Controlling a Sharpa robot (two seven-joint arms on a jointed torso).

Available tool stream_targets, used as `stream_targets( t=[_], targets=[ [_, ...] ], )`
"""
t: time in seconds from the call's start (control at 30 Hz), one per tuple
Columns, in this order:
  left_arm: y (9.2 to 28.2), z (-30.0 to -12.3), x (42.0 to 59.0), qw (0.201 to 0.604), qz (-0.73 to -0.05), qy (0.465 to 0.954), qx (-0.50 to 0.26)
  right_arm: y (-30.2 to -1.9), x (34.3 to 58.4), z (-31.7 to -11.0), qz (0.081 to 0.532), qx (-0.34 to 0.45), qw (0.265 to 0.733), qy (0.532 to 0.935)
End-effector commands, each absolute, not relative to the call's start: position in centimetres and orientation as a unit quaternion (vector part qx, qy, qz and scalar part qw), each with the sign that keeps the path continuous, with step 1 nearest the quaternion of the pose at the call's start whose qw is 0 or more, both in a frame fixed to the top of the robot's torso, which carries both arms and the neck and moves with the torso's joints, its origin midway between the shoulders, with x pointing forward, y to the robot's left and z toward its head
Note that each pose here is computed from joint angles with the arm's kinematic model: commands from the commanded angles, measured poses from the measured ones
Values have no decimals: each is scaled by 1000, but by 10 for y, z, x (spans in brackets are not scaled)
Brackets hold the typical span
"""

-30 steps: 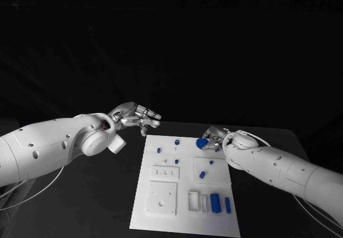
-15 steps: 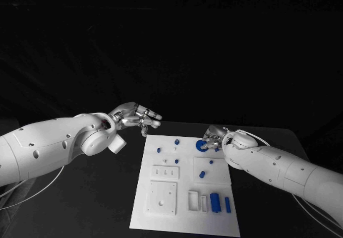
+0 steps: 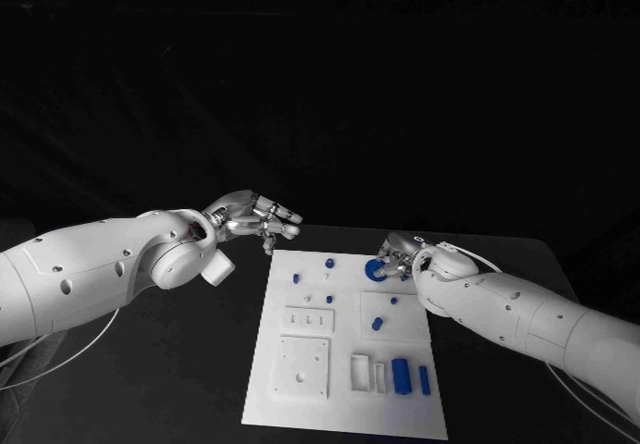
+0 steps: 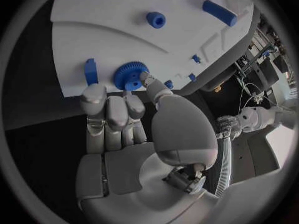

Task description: Assemble the parts on the task board

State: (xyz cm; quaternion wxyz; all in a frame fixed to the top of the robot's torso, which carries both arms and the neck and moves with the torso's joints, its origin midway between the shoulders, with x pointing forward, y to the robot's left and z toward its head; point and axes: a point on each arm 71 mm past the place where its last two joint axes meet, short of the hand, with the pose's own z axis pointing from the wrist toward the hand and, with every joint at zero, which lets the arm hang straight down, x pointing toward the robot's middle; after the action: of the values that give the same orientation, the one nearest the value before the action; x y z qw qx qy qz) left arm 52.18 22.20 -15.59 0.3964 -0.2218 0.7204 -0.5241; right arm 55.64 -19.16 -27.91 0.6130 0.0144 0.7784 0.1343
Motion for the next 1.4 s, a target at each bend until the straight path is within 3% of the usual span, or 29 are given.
stream_targets(
  t=[0.03,0.73,1.4],
  targets=[
    [219,-155,521,389,-528,724,-215,-189,551,-288,119,-10,613,781],
    [219,-156,520,388,-525,728,-211,-191,545,-299,118,-17,603,789],
    [218,-156,520,387,-525,729,-209,-181,544,-286,127,-26,666,734]
  ],
)
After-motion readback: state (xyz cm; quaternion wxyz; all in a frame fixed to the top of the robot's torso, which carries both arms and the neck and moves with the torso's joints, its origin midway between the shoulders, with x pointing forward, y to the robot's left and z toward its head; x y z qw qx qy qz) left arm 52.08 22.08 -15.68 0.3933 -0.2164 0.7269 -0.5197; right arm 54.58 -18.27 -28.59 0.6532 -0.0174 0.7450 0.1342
